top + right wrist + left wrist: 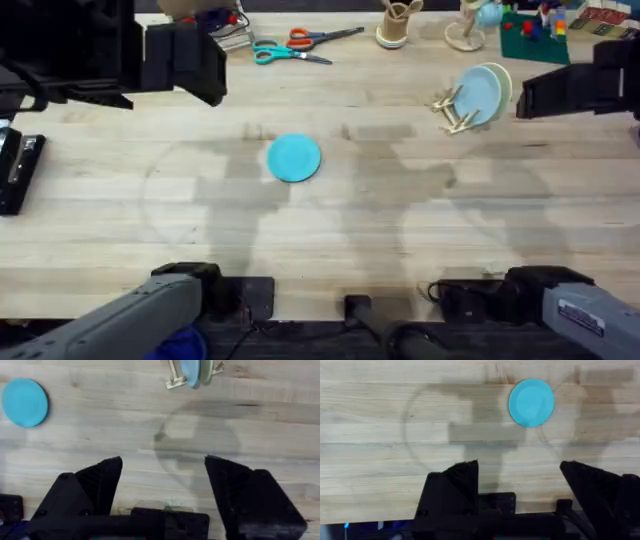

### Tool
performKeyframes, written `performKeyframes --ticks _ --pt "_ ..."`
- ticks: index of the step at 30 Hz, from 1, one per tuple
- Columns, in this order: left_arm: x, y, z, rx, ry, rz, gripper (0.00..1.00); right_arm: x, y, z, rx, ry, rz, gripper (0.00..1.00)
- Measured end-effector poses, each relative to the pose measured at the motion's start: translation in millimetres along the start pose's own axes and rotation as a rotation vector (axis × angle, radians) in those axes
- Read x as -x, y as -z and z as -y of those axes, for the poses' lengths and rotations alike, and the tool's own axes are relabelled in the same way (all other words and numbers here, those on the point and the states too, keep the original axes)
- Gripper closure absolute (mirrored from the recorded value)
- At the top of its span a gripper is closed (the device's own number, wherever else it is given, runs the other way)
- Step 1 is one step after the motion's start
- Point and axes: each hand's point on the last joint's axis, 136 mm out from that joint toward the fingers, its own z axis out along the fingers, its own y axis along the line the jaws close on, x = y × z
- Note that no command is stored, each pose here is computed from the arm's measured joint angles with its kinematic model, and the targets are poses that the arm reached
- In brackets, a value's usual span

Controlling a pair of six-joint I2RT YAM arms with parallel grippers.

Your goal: Pick up the plates from the table one by one and place each into a slot on the dish rack.

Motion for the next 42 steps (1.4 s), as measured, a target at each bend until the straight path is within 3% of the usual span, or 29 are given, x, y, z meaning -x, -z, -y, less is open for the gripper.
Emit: performKeyframes --ticks 5,6,11,12,13,22,31,36,42 --pt "0.0 0.1 0.1 0.0 0.0 0.0 0.007 2.9 0.1 0.1 0.0 0.001 0.012 0.007" --pt "0.1 0.1 0.2 -0.001 0.004 0.0 0.074 3.1 0.1 0.1 0.0 0.001 0.012 0.006" --pt "0.0 0.1 0.7 -0.004 0.001 0.0 0.838 3.2 0.1 0.1 0.0 0.001 0.013 0.008" --pt "0.1 0.1 0.8 -0.004 -0.003 0.0 0.927 3.2 0.0 0.1 0.0 0.001 0.013 0.008" --pt "0.0 0.1 0.8 -0.005 -0.003 0.0 0.95 3.1 0.1 0.1 0.0 0.001 0.013 0.008" --pt "-0.1 0.1 2.0 -0.011 -0.003 0.0 0.96 3.3 0.2 0.1 0.0 0.001 0.013 0.008" --pt "2.0 -4.8 25.5 -0.154 -0.041 -0.031 0.959 3.3 0.1 0.1 0.0 0.001 0.013 0.008" --pt "11.6 -21.9 28.6 -0.227 -0.037 -0.047 0.959 3.2 0.2 0.1 0.0 0.001 0.013 0.007" --pt "7.1 -64.0 28.3 -0.335 -0.005 -0.09 0.959 3.2 0.2 0.1 0.0 0.001 0.013 0.008"
